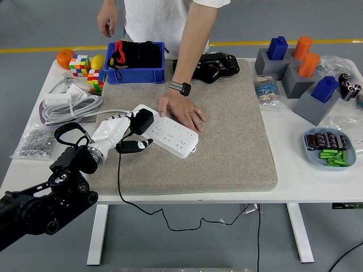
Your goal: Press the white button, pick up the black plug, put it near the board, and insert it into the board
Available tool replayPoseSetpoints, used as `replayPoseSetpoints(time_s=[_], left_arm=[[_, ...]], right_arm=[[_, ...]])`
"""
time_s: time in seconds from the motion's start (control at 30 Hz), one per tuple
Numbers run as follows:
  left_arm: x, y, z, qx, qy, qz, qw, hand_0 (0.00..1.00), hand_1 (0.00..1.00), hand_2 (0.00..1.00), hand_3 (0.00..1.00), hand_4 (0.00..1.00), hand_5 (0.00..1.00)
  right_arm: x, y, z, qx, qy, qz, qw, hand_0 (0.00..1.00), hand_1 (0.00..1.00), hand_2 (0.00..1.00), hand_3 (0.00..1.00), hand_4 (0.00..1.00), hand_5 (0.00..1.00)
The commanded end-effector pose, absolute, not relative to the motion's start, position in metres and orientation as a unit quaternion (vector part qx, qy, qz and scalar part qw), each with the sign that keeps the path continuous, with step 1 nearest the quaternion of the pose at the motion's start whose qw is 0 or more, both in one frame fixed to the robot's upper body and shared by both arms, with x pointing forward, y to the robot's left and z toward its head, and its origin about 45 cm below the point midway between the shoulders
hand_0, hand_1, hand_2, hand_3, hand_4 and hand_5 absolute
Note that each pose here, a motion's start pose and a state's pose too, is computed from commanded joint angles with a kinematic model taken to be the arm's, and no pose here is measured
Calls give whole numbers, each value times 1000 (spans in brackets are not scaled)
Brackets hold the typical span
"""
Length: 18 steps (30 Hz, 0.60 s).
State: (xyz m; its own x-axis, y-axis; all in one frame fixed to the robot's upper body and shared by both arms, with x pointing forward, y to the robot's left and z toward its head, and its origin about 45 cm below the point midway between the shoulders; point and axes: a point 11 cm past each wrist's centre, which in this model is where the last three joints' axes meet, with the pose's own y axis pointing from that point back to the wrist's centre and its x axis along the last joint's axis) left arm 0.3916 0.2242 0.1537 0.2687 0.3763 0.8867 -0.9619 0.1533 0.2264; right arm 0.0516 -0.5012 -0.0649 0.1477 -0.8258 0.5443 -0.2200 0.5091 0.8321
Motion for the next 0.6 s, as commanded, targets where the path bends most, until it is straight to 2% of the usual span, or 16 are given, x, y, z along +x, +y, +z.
replayPoseSetpoints(time_s=[0.3,0.6], left_arm=[[403,233,206,356,-352,558,662,920,923,861,812,795,582],[407,261,208,367,-311,589,650,920,921,858,809,792,576]], right_arm=[[51,-501,-65,431,-606,-245,623,689,621,637,576,681,332],[52,-501,-65,431,-606,-245,622,689,621,637,576,681,332]])
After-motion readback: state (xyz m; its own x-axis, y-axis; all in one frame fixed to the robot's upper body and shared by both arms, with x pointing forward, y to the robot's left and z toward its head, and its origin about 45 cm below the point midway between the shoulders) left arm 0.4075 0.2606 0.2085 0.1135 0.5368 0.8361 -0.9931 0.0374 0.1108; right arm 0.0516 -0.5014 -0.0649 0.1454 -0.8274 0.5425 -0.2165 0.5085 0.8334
